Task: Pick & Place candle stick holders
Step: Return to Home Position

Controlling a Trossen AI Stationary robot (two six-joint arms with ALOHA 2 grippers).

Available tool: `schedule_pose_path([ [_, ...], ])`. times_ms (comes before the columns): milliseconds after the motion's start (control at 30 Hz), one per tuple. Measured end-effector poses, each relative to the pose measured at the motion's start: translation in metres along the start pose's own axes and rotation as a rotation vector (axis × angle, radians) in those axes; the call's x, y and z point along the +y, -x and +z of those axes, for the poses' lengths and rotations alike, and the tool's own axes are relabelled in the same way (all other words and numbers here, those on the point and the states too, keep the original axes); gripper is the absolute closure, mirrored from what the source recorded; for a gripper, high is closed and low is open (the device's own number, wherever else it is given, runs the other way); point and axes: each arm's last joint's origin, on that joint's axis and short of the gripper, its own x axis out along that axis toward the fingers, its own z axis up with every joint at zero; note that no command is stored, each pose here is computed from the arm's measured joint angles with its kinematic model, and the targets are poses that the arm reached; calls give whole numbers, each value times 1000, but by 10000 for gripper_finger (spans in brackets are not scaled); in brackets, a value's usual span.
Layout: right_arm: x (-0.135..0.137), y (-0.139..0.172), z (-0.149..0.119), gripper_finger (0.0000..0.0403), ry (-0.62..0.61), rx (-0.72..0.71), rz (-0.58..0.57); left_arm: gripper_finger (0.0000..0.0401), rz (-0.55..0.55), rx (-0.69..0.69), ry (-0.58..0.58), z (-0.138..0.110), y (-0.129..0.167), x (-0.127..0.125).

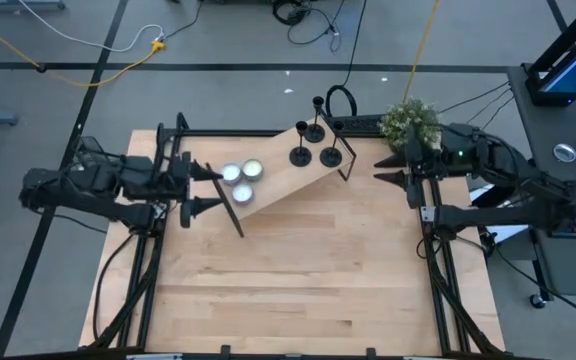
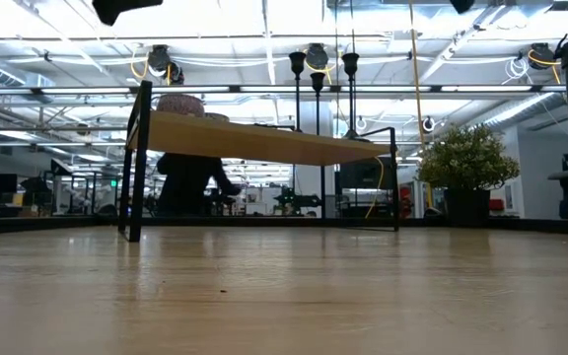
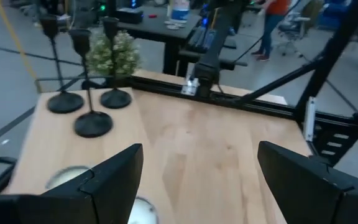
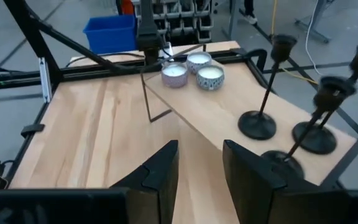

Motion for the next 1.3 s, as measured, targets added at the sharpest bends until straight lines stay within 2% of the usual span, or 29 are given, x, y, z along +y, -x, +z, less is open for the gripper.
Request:
schedule_pose_path([
  [433,0,3,-68,287,-61,-37,-24,77,-20,-81,55,-66,7,3],
  [867,5,38,-99,287,-75,-211,-14,77,-53,-214,32,-95,41,18],
  [1300,3,27,-137,287,-141,-230,-3,77,-115,-257,63,-133,39,24],
])
